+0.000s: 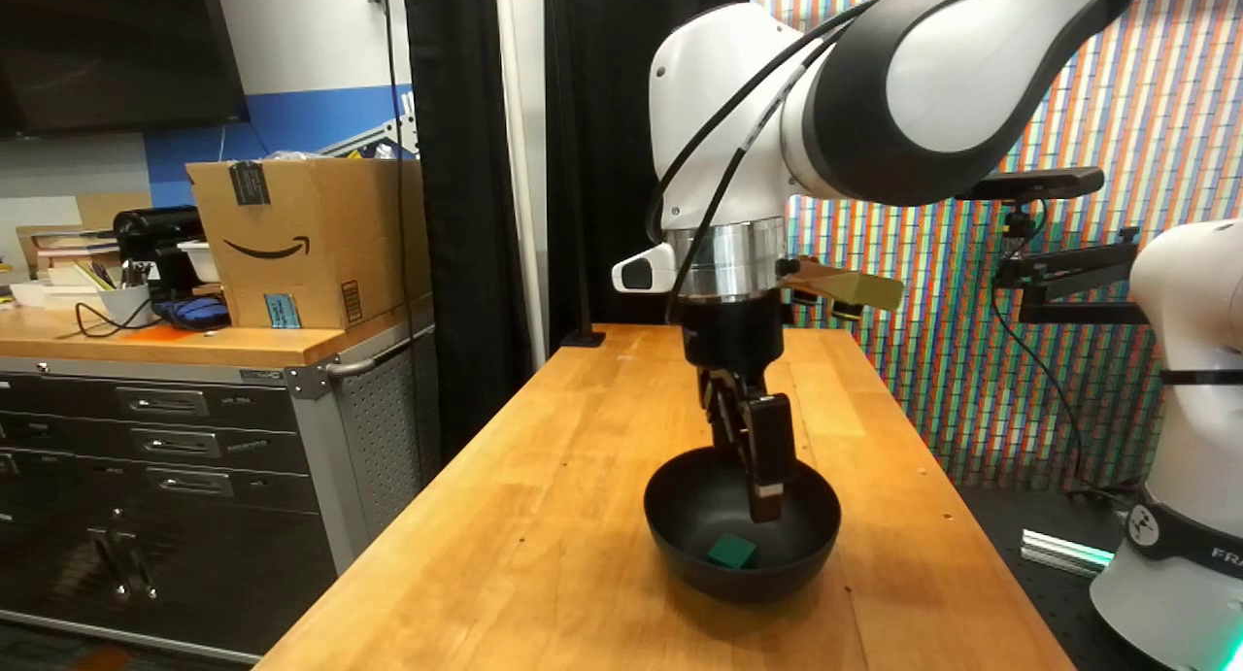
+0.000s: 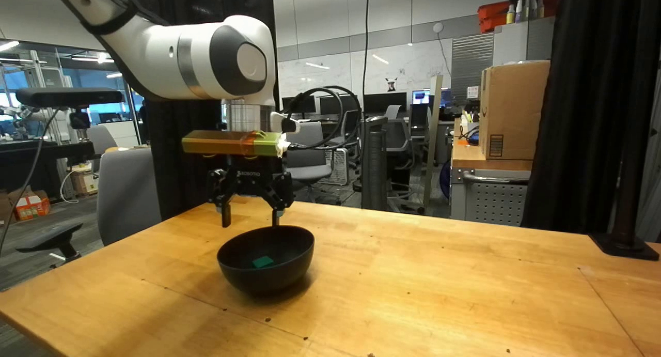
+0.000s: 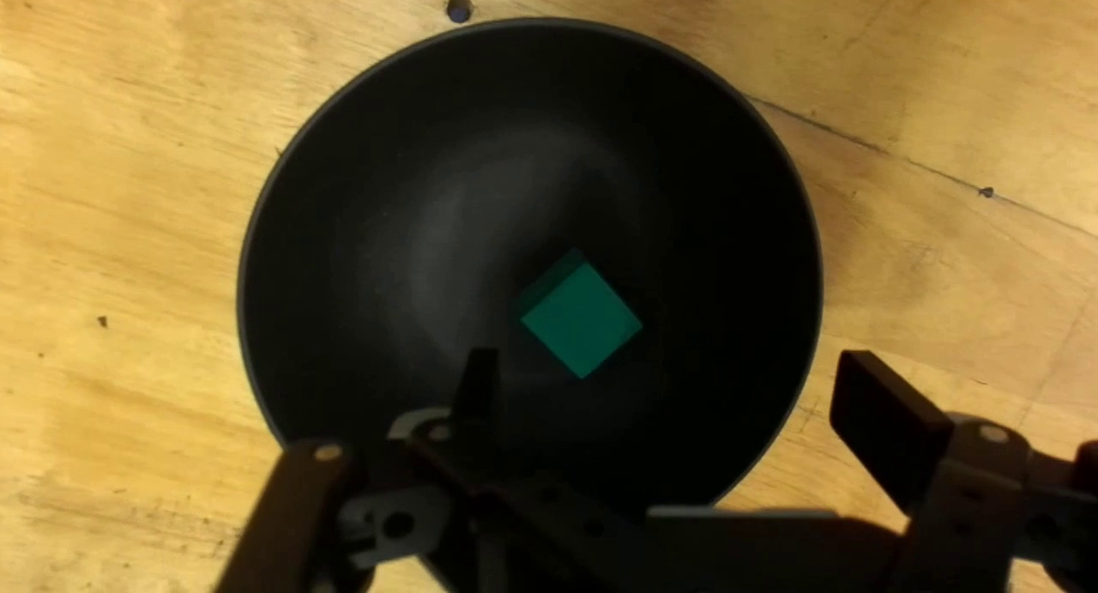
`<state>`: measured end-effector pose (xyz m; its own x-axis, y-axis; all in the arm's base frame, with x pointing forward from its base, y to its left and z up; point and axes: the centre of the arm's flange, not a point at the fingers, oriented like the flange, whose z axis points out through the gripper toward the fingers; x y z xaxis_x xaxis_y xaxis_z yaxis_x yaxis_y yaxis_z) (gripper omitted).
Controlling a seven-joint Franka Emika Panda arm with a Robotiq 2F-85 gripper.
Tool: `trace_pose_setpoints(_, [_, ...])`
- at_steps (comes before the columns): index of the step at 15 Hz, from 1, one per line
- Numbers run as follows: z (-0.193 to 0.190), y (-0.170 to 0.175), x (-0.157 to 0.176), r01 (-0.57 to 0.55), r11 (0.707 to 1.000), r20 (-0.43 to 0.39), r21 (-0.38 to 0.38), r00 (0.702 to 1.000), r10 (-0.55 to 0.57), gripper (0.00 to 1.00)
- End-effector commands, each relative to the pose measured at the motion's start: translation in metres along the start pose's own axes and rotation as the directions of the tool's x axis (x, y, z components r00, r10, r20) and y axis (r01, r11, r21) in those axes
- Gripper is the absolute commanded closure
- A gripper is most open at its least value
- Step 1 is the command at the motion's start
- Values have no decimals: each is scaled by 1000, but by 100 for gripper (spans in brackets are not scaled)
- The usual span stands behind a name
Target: Take the blue block out of the black bowl
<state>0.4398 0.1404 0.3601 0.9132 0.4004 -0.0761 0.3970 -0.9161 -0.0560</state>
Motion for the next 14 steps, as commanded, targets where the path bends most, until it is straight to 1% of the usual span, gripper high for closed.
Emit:
trace_pose_setpoints(1, [4, 3, 11, 0, 1000, -24, 4, 1000, 0, 0])
trace_pose_setpoints(8, [27, 7, 21, -3, 1000, -1, 12, 1000, 3, 0])
trace_pose_setpoints(14, [36, 11, 29, -5, 1000, 9, 21, 1000, 5, 0])
